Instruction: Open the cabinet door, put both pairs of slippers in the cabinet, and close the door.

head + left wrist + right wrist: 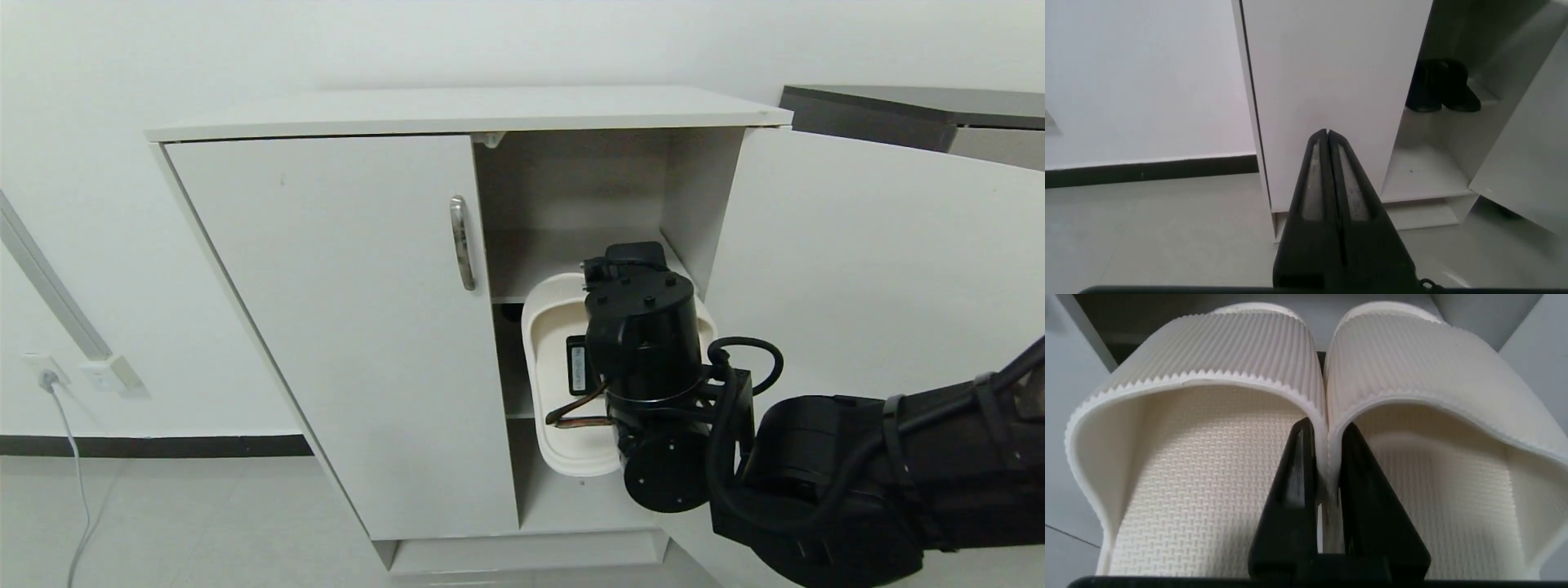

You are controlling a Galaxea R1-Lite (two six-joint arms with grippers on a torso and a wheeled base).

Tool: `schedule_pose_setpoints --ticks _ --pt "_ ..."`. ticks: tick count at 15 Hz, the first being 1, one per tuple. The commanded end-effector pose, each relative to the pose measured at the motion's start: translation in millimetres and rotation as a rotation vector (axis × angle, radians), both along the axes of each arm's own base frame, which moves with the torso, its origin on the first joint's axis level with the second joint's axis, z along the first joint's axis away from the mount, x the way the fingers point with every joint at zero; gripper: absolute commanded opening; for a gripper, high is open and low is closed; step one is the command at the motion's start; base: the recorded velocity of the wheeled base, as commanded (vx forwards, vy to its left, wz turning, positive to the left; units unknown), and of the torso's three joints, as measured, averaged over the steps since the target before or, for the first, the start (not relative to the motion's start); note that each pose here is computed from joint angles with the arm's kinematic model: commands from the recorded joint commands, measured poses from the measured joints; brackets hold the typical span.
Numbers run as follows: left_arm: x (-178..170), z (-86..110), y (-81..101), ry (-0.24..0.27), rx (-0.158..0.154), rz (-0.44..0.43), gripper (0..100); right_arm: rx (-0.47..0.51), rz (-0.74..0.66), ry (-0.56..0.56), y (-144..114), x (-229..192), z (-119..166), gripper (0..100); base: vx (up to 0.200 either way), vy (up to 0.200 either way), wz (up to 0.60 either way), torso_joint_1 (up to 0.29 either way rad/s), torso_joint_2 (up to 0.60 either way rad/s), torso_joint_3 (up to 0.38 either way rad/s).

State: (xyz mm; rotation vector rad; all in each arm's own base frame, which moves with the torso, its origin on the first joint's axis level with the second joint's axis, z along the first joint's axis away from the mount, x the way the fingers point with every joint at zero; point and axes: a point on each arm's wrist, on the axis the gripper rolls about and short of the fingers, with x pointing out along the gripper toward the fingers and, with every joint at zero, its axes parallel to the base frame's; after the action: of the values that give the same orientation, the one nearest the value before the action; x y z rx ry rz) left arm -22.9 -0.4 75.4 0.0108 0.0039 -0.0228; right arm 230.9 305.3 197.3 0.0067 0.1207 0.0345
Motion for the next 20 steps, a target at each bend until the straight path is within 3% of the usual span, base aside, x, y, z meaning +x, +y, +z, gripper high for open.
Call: schedule_pose_setpoints --ticks 1,8,13,20 --pt "0 -0.1 0.0 0.001 0.0 0.0 0 -0.006 -0.002 0.004 0 1 -2 0 0.2 0.0 0.0 0.002 0.0 0.002" --pt "0 -0.1 0.0 0.001 0.001 0.0 0 -0.015 -0.002 0.0 1 3 -2 0 0.2 0.0 0.0 0.004 0.0 0.0" --pt "0 -0.1 0.0 0.001 0.0 0.0 0 -0.002 0.053 -0.007 -3 14 9 0 0.0 0.0 0.0 0.0 0.0 0.0" --pt "0 -0.1 0.0 0.001 0.0 0.0 0 -0.011 -0.019 0.013 5 73 8 0 0.0 0.0 0.0 0.0 0.0 0.0"
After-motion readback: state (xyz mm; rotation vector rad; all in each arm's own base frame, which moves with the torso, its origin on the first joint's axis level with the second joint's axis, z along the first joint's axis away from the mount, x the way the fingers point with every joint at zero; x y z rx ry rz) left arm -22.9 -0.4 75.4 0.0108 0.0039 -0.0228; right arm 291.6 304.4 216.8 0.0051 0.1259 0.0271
